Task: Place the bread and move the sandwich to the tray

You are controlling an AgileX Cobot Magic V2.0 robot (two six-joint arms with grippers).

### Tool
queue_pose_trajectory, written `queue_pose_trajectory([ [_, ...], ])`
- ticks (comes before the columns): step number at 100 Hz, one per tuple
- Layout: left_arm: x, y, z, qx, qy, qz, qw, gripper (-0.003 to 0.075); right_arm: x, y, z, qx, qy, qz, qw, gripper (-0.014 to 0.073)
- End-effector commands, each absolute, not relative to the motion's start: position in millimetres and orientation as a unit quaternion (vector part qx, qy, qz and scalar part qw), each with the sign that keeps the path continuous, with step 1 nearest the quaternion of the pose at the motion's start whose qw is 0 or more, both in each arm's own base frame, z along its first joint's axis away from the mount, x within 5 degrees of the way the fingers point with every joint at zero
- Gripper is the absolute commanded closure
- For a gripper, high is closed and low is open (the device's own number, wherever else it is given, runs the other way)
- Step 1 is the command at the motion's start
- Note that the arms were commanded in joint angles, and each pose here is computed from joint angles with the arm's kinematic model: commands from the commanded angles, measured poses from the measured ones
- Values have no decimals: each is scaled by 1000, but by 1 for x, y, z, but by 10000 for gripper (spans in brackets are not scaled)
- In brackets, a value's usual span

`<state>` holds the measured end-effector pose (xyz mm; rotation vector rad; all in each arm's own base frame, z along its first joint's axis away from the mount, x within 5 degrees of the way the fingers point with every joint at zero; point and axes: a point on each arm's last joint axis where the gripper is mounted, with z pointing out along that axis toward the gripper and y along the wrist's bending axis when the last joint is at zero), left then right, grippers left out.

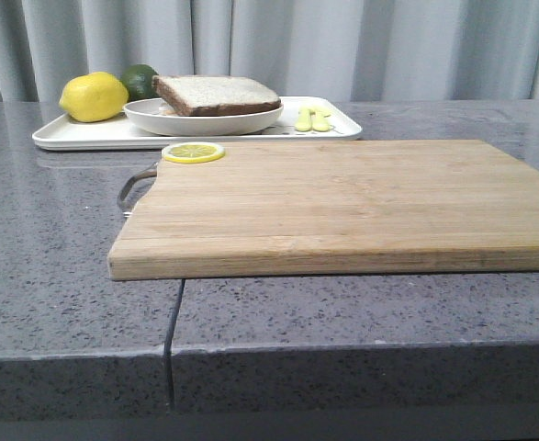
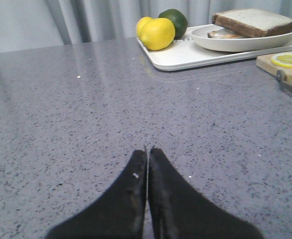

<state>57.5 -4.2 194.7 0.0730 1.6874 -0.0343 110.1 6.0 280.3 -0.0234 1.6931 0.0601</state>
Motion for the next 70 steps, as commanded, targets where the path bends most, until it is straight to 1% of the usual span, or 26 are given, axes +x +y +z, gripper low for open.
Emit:
queue_pose_trajectory([
  [1,56,-2,201,15,710,-5,704,739,111,7,298,-18,711,26,703,662],
  [20,54,1,200,-4,706,13,709,739,111,7,298,-18,711,26,703,662],
  [70,54,1,200,-5,705,12,709,739,111,7,298,-18,711,26,702,662],
])
